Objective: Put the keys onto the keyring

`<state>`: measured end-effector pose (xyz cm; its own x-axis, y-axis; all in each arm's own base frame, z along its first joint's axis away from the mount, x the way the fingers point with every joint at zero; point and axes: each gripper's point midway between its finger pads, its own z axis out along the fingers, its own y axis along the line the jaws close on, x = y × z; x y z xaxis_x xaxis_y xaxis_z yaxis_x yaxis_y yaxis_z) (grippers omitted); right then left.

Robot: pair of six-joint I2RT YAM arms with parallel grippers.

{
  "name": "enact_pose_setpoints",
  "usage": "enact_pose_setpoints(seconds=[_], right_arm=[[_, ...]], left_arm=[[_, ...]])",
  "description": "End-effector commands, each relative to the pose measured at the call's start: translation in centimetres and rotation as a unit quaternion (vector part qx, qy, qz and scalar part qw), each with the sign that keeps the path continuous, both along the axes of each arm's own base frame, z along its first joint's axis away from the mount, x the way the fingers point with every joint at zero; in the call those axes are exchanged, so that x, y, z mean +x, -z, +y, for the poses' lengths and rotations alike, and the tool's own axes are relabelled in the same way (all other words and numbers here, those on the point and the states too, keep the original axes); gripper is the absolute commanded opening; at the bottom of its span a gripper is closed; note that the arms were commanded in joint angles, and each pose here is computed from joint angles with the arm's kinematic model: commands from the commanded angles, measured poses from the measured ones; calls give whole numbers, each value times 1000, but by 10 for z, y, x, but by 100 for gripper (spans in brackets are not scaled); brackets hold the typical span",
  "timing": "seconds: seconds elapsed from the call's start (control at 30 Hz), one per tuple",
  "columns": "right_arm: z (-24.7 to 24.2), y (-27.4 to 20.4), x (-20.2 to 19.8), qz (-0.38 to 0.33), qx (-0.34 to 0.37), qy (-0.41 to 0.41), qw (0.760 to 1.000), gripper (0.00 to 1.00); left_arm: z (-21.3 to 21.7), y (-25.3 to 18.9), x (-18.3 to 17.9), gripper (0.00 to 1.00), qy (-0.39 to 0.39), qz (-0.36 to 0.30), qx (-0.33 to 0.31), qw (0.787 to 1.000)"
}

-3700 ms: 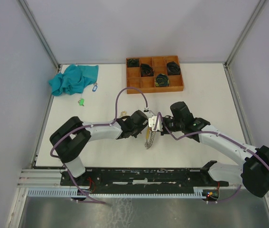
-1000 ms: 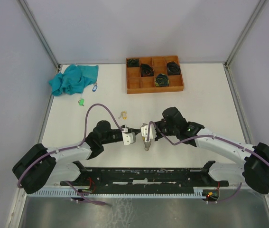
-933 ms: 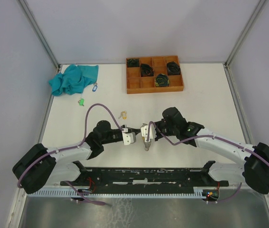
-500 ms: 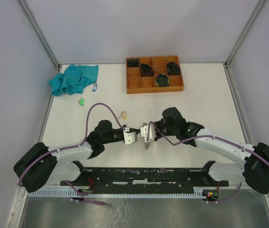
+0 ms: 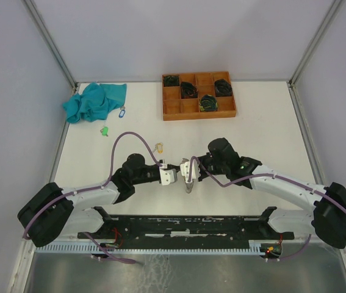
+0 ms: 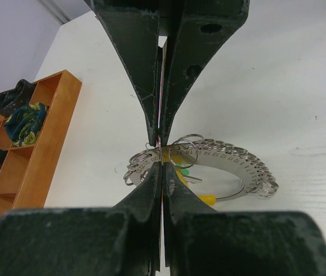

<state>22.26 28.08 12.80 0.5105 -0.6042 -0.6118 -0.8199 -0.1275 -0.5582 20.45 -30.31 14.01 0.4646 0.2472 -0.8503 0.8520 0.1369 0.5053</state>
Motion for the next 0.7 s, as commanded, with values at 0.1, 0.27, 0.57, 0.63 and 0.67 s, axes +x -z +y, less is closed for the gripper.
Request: enact_pose_setpoints(seconds=[0.1, 0.27, 0.57, 0.63, 0.67], right_arm=[[11, -24, 9, -34, 27, -4, 999, 1], [11, -24, 9, -34, 27, -4, 999, 1], [12, -26, 8, -33, 29, -6, 999, 1], [12, -27, 7, -33, 31, -8, 999, 1], [13, -27, 7, -32, 32, -8, 999, 1]], left_arm=[[-6, -25, 10, 3, -8, -39, -23, 999], [-6, -26, 9, 3, -7, -38, -23, 999], [-9, -25, 7, 3, 1, -35, -24, 999], [-9, -25, 6, 3, 2, -35, -24, 999], [-10, -26, 7, 3, 2, -36, -25, 999]])
